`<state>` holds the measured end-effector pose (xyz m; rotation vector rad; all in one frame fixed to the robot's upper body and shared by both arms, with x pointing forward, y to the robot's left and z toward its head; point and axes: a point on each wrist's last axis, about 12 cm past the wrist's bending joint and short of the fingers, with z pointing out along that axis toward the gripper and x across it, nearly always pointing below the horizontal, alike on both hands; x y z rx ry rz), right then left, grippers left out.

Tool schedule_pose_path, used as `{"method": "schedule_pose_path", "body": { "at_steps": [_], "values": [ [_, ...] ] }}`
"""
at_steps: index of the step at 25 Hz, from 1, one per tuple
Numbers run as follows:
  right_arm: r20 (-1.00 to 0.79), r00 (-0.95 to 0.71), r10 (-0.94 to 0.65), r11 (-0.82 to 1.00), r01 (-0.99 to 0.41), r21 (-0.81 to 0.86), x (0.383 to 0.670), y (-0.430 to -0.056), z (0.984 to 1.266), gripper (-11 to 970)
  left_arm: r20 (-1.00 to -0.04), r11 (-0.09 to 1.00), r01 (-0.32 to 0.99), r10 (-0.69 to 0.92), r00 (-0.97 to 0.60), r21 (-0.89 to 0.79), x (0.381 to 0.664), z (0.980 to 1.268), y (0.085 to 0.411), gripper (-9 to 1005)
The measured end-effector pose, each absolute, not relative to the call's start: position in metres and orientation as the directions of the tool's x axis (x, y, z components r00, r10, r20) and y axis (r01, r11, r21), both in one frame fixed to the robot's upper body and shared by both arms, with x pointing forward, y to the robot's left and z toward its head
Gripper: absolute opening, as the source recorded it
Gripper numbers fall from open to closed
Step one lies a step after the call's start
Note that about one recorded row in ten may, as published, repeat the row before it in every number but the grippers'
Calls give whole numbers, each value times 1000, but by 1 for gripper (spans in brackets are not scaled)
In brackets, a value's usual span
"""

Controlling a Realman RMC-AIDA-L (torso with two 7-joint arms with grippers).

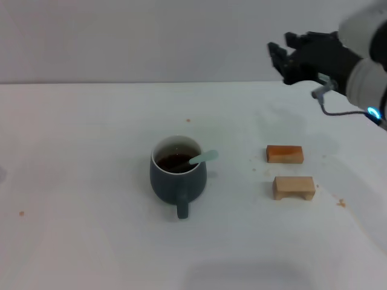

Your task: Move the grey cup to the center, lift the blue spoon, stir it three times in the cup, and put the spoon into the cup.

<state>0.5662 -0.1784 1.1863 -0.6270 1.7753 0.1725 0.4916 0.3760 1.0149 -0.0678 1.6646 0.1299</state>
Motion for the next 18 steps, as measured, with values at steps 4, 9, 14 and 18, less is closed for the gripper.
{"method": "schedule_pose_path", "body": {
  "at_steps": [4, 9, 14, 18],
  "values": [
    [-940, -153, -304, 878, -428, -214, 560, -194, 1165, 291, -995, 992, -119, 29, -100, 41, 491, 1014, 374, -2],
    [-952, -150, -268, 916, -345, -203, 553, -212, 1142, 292, -994, 992, -120, 23, -104, 36, 490, 1013, 373, -2],
    [-961, -131, -245, 940, -277, -201, 542, -224, 1124, 289, -994, 992, -123, 8, -107, 22, 489, 1012, 372, -2],
    [-968, -80, -236, 953, -214, -215, 530, -231, 1101, 284, -994, 992, -125, 3, -107, 16, 489, 1011, 371, -2]
  ]
}}
